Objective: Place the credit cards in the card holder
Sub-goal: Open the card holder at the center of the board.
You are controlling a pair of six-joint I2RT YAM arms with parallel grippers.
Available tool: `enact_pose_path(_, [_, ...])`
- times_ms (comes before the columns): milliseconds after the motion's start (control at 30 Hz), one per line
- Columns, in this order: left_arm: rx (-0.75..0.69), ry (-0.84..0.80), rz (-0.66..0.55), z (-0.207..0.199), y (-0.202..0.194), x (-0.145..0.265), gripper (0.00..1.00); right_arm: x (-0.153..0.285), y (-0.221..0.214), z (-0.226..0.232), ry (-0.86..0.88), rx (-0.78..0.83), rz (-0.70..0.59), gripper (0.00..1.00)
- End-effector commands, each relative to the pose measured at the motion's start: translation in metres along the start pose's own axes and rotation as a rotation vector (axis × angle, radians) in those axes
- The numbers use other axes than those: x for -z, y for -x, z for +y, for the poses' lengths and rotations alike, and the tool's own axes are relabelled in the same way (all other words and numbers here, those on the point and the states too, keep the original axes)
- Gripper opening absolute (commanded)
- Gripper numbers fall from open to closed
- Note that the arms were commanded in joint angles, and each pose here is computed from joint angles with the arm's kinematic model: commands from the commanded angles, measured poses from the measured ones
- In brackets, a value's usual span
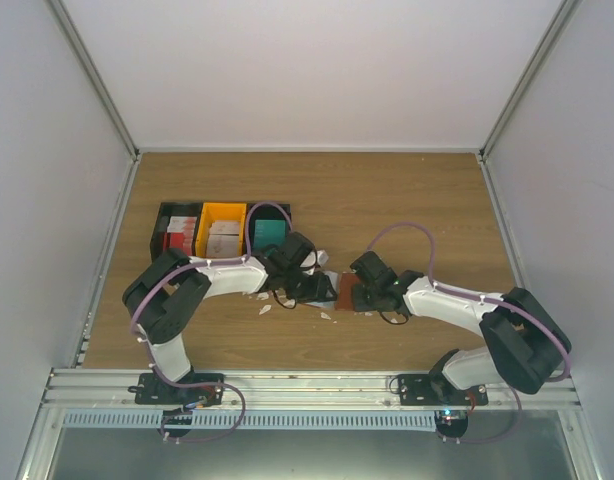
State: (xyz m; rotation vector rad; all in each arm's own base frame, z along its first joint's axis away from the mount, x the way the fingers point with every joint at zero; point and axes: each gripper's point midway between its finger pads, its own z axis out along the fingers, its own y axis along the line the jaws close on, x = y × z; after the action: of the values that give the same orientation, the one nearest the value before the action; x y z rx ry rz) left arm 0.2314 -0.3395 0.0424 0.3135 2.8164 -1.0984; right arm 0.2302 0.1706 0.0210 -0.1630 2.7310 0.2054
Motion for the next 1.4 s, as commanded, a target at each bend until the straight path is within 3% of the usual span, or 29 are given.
enact_pose_path(0, [-0.106,-0.123,-0.006,-0.037,0.01,-0.005,0.47,0.001,0.003,0.005,0.038,-0.007,-0.02,0.01])
enact_pose_path(333, [-0.058,-0.138,-0.028,-0.052,0.029,-0.014,0.47,0.019,0.018,0.001,0.071,-0.108,-0.152,0.02])
enact_pose_path(667, [-0.051,-0.121,-0.006,-0.047,0.021,-0.022,0.4,0.051,0.034,-0.024,-0.009,-0.222,-0.261,0.45])
enact_pose_path(933, [-0.07,-0.136,-0.002,-0.051,0.02,-0.023,0.31,0.04,0.049,0.003,0.173,-0.151,-0.186,0.51])
enact_pose_path(1200, [-0.079,-0.143,0.004,-0.053,0.022,-0.027,0.3,0.029,0.044,0.003,0.17,-0.071,-0.13,0.72])
enact_pose_path(1367, [-0.102,-0.187,-0.006,-0.066,0.026,-0.024,0.3,0.032,0.04,0.0,0.171,-0.092,-0.124,0.74])
